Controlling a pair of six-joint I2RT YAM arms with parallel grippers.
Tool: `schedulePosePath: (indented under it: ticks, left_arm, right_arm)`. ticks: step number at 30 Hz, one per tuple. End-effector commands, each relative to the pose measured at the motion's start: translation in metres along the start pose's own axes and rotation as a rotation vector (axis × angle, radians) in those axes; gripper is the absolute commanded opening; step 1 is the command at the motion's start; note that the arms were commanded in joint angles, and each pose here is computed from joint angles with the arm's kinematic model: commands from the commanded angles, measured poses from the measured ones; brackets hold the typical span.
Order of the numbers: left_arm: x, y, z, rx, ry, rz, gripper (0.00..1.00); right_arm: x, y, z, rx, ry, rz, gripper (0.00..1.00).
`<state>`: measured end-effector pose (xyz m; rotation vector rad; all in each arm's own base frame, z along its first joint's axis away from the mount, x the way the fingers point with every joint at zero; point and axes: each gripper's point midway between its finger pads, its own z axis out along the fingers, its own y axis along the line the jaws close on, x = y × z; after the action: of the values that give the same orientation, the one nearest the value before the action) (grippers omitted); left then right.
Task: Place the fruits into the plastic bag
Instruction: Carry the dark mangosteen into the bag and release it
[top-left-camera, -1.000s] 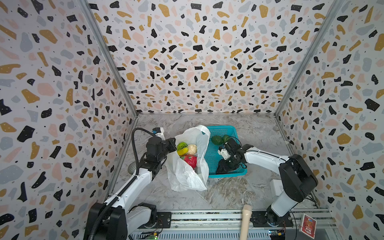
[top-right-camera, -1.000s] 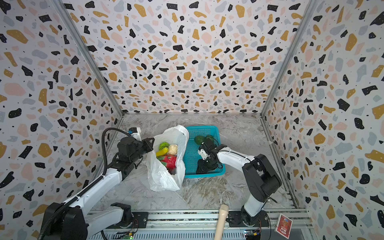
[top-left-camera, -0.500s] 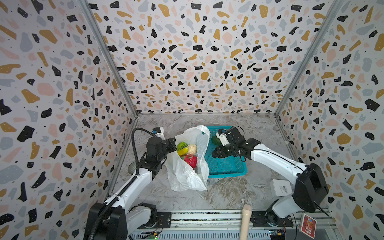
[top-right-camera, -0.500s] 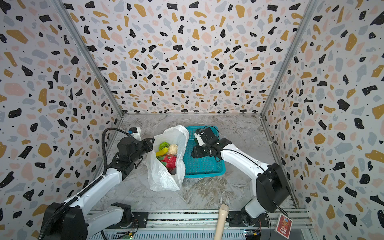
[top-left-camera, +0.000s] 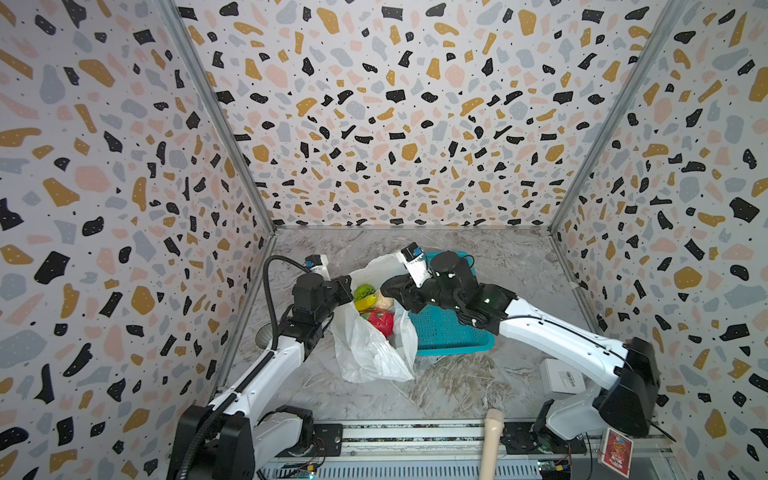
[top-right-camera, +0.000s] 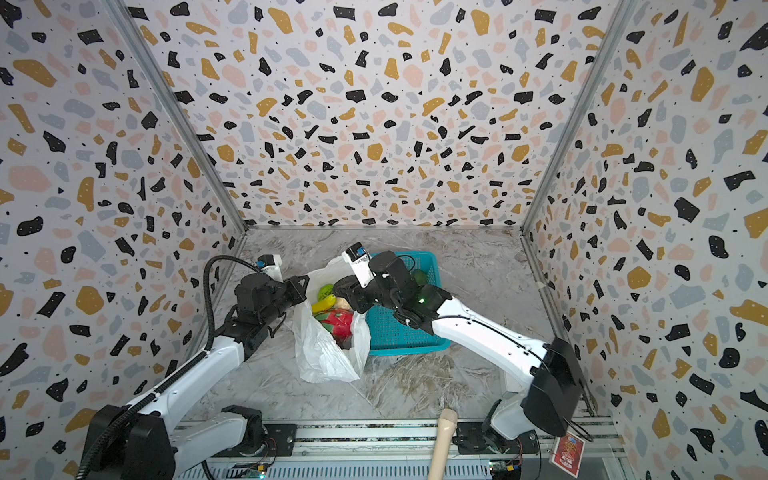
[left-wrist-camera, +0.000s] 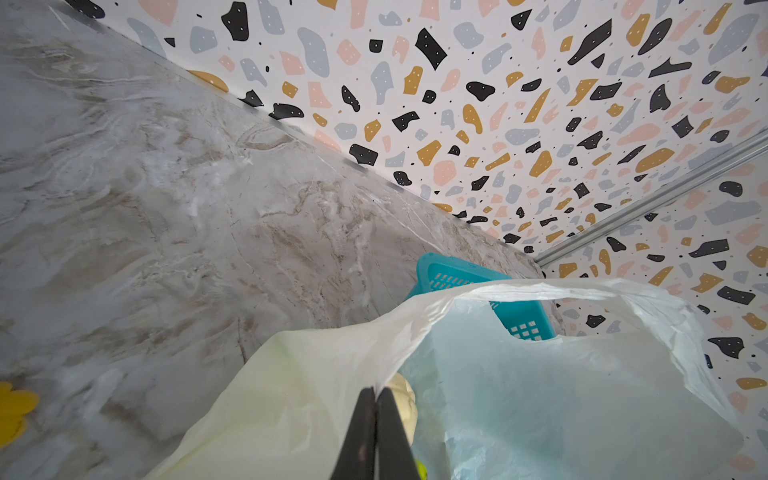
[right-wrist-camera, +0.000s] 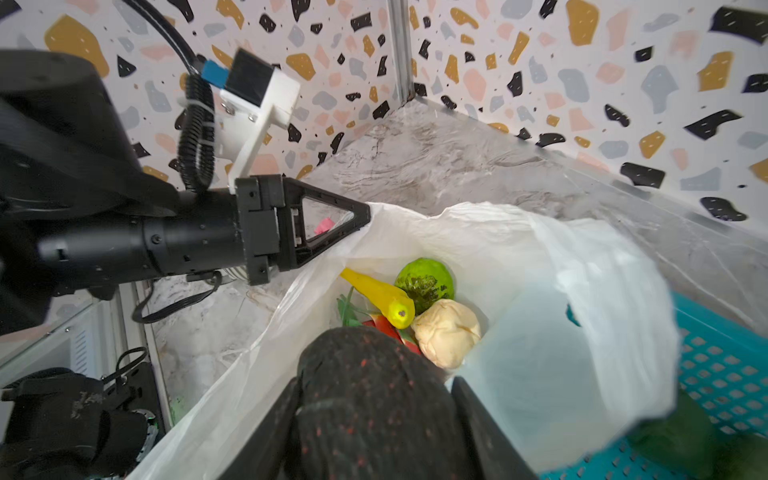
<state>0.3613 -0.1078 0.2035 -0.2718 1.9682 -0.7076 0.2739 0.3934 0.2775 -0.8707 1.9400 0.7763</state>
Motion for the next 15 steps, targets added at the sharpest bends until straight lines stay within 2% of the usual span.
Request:
schedulePosePath:
  ticks: [1, 6, 11, 13, 15]
  left_arm:
    - [-0.009, -0.009, -0.002, 0.031, -0.033, 0.018, 0.00]
    - [-0.011, -0.010, -0.002, 0.032, -0.037, 0.023, 0.00]
    - [-0.010, -0.009, -0.001, 0.029, -0.036, 0.024, 0.00]
    - [-0.010, -0.009, -0.002, 0.029, -0.035, 0.024, 0.00]
    - [-0.011, -0.009, -0.002, 0.029, -0.038, 0.024, 0.00]
  right_arm:
    - [0.020, 0.015, 0.022, -0.074, 0.110, -0.049, 0.31]
    - [0.062, 0.031, 0.053, -0.132, 0.286, -0.105, 0.33]
    - [0.090, 0.051, 0.066, -0.179, 0.382, -0.168, 0.38]
    - [0.090, 0.052, 0.067, -0.165, 0.379, -0.182, 0.46]
    - [0.083, 0.047, 0.066, -0.128, 0.353, -0.181, 0.62]
